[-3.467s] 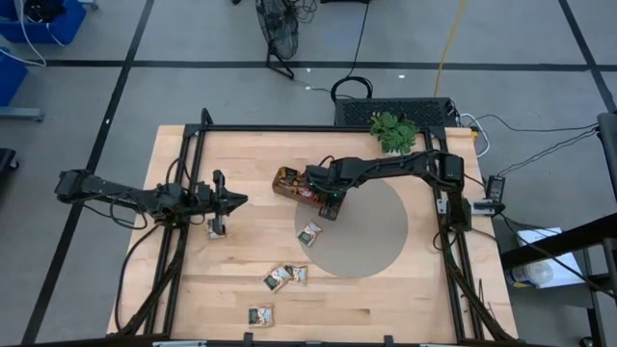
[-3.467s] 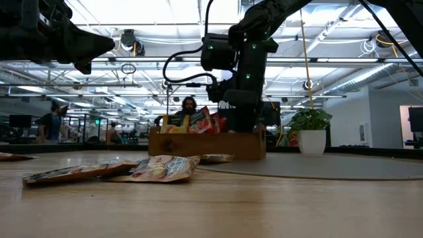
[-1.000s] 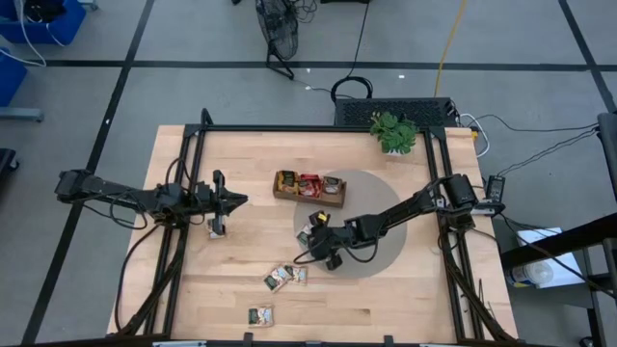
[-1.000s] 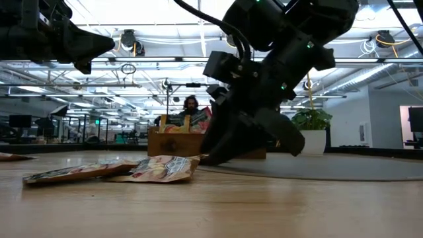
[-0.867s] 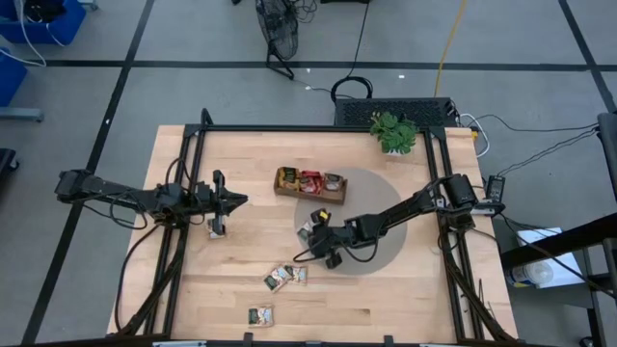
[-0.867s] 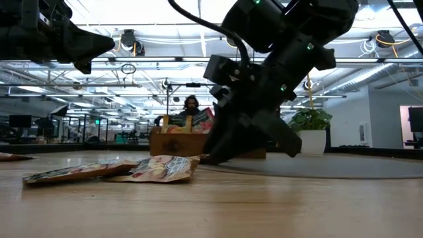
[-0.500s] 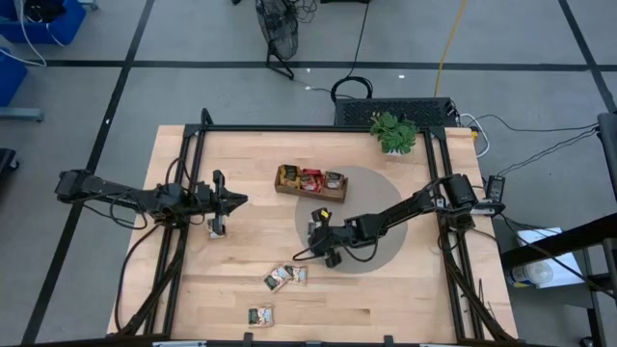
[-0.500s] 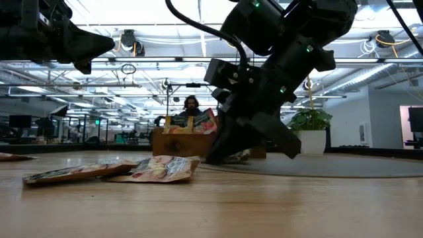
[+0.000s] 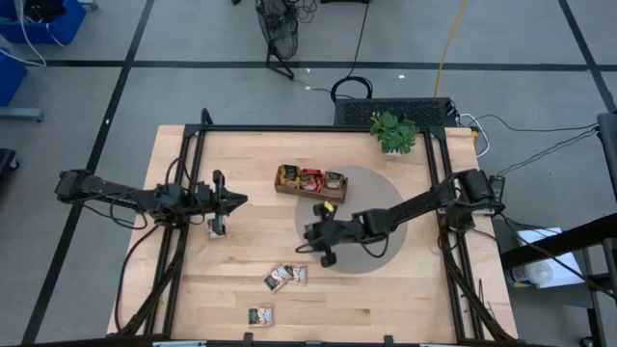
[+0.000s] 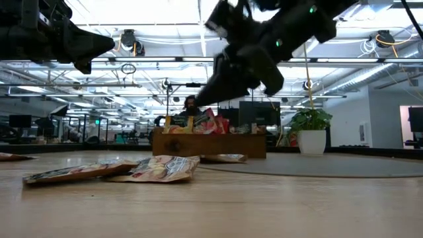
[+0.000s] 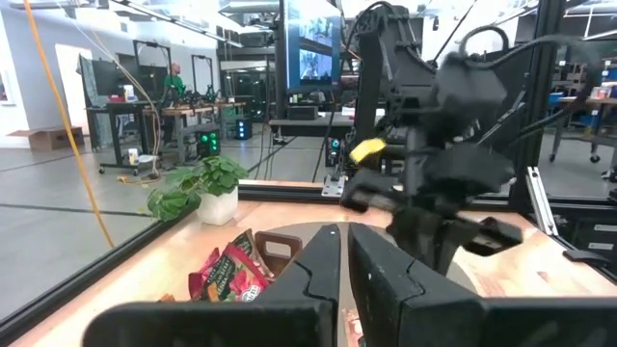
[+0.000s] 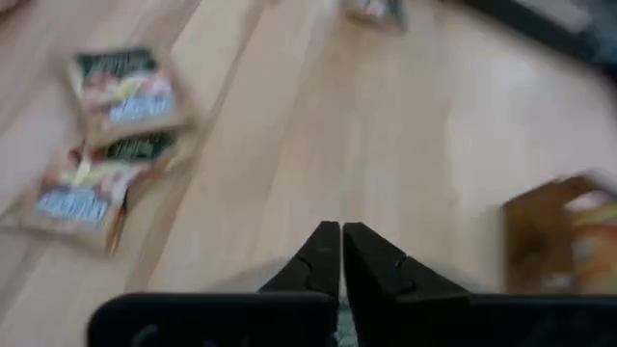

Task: Pick & Place Tea
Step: Put the brown tea bag into the right section of the wooden organizer

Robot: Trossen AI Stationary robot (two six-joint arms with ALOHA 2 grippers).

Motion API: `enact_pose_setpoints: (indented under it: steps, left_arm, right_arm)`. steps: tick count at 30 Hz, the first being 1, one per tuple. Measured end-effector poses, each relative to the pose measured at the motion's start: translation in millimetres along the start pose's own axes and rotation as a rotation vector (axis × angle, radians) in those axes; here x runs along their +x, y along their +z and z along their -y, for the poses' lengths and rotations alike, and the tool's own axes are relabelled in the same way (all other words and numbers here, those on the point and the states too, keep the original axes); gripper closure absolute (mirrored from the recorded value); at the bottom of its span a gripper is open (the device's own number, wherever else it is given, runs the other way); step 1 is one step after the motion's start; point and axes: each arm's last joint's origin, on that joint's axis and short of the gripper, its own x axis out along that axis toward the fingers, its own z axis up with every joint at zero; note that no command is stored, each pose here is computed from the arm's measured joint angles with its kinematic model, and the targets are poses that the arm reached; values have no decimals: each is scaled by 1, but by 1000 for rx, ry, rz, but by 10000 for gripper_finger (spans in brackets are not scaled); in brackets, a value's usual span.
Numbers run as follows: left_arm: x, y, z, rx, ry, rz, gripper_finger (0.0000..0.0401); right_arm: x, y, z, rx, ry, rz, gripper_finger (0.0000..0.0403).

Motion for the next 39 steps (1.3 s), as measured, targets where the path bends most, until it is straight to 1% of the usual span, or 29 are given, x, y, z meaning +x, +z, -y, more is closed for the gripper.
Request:
enact_pose_setpoints:
  steps: [3, 8, 11, 14, 17, 20, 23, 26, 30, 31, 36, 39]
  left_arm:
    - [0, 0, 0, 0, 0, 0, 370]
    - [0, 0, 0, 0, 0, 0, 370]
    - [0, 0, 0, 0, 0, 0, 370]
    - [0, 0, 0, 0, 0, 0, 370]
    - [0, 0, 0, 0, -1, 0, 370]
    - [0, 0, 0, 0, 0, 0, 370]
    - [0, 0, 0, 0, 0, 0, 370]
    - [0, 0, 0, 0, 0, -1, 370]
    - [0, 0, 0, 0, 0, 0, 370]
    - [0, 0, 0, 0, 0, 1, 370]
    - [0, 0, 0, 0, 0, 0, 370]
    - [0, 0, 0, 0, 0, 0, 370]
  right_arm:
    - [5, -10, 3, 47, 32, -71, 357]
    - [19, -26, 3, 119, 61, -137, 255]
    - [26, -34, 1, 118, 75, -168, 205]
    - [33, -40, 0, 110, 74, -184, 175]
    - [37, -44, 3, 121, 66, -188, 169]
    - [39, -45, 6, 135, 62, -199, 187]
    - [39, -46, 7, 155, 58, -203, 226]
    - [39, -46, 7, 155, 58, -206, 283]
    - [39, -47, 7, 149, 60, -210, 373]
    - [39, -47, 7, 146, 60, -211, 387]
    - [38, -45, 4, 130, 63, -194, 401]
    - [37, -37, 1, 115, 61, -122, 402]
